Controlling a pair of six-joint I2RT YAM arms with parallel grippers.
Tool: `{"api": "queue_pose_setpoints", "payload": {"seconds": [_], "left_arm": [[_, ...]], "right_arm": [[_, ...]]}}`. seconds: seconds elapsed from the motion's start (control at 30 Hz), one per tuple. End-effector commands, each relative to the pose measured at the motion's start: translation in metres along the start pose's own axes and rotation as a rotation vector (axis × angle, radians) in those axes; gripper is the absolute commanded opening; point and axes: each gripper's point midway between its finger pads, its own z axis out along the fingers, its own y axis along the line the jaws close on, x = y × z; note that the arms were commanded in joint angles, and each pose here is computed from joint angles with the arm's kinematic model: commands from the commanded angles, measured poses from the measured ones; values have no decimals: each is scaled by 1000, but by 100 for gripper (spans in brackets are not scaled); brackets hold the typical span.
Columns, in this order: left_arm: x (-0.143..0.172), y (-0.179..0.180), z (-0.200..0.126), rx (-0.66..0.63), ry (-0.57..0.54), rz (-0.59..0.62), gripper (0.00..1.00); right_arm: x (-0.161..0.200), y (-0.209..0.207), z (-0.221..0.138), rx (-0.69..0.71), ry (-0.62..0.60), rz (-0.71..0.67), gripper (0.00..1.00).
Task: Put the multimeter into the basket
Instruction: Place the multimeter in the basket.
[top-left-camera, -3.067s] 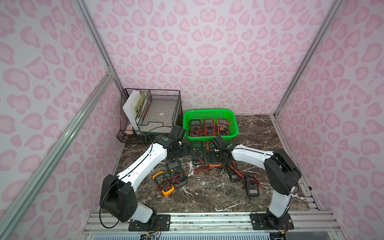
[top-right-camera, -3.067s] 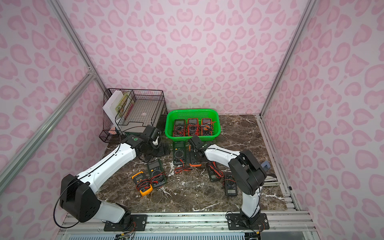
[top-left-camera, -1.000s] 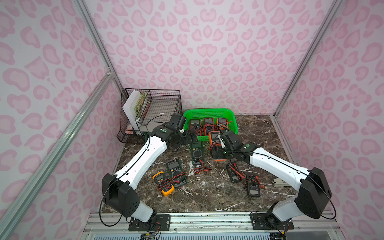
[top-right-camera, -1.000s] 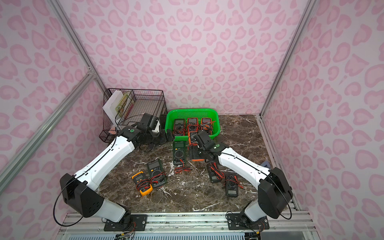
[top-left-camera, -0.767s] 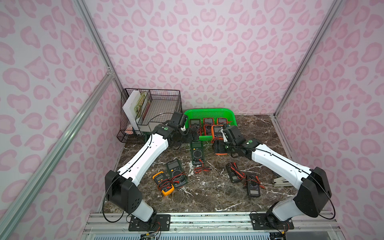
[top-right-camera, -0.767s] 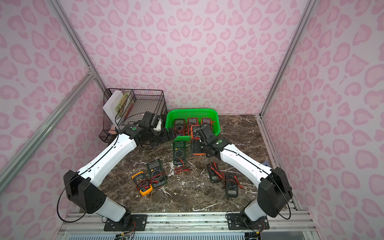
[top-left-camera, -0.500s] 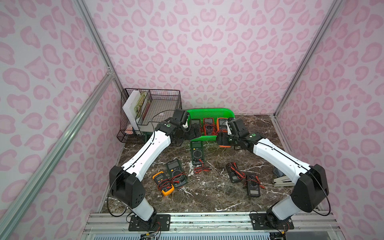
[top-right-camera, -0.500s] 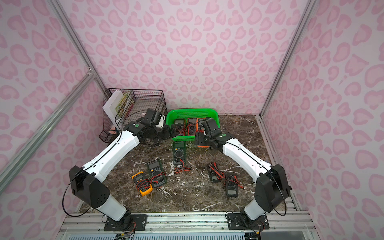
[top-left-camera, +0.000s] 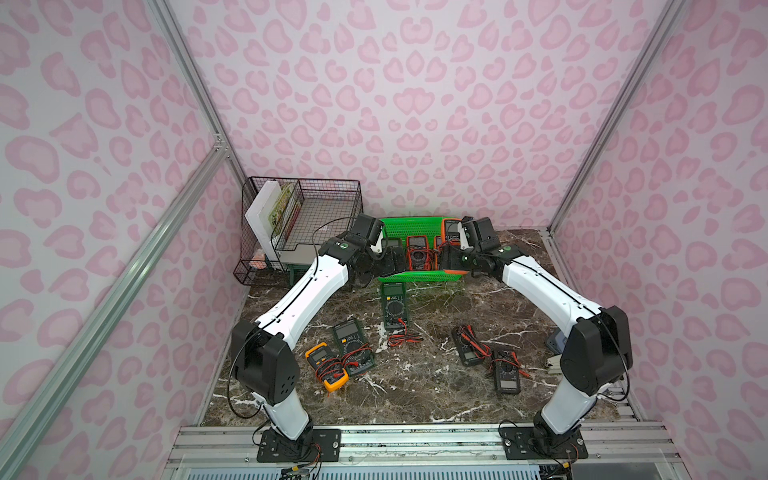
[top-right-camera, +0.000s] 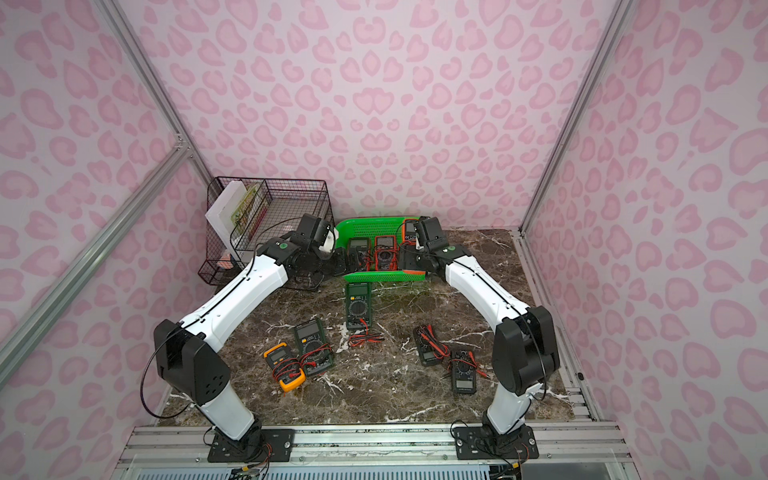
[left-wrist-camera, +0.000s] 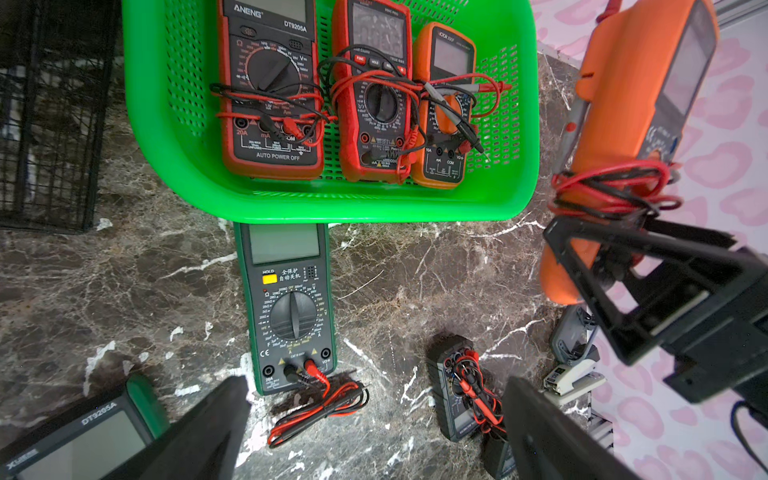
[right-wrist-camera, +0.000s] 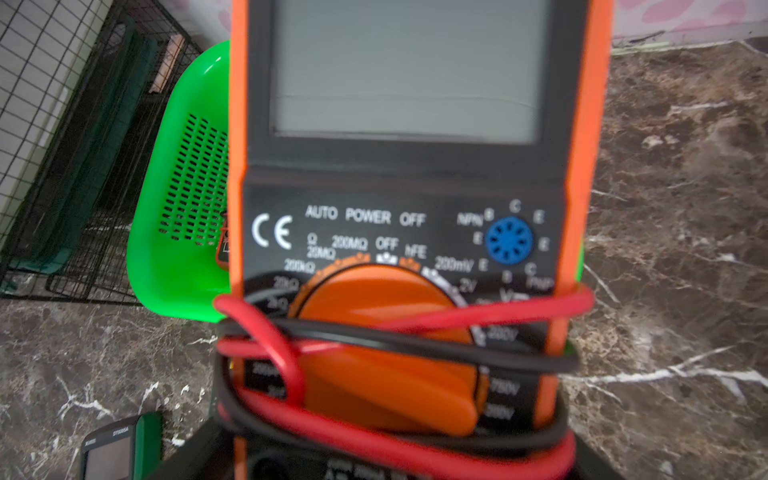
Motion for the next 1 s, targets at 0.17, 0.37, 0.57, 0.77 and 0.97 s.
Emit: {"api": "queue_pose_setpoints", "payload": {"seconds": [0.17,0.37,0.57,0.77,0.97], "left_arm": [[4,-1,8,15,32,3,99],[5,1,12,9,41,-7,99],[6,2,14,5,45,-6,99],[7,3,15,-1,51,-7,99],[8,3,16,-1,55,-6,99]], "right_arm": [[-39,-10,23,-3,-82,-29,55],[-46,-22,48,35,-67,-49,56],[-46,-31,72,58,-30,-50,58],[-39,-34,94,67,24,-65,58],[-26,-41,113,90,75,-70,59]]}}
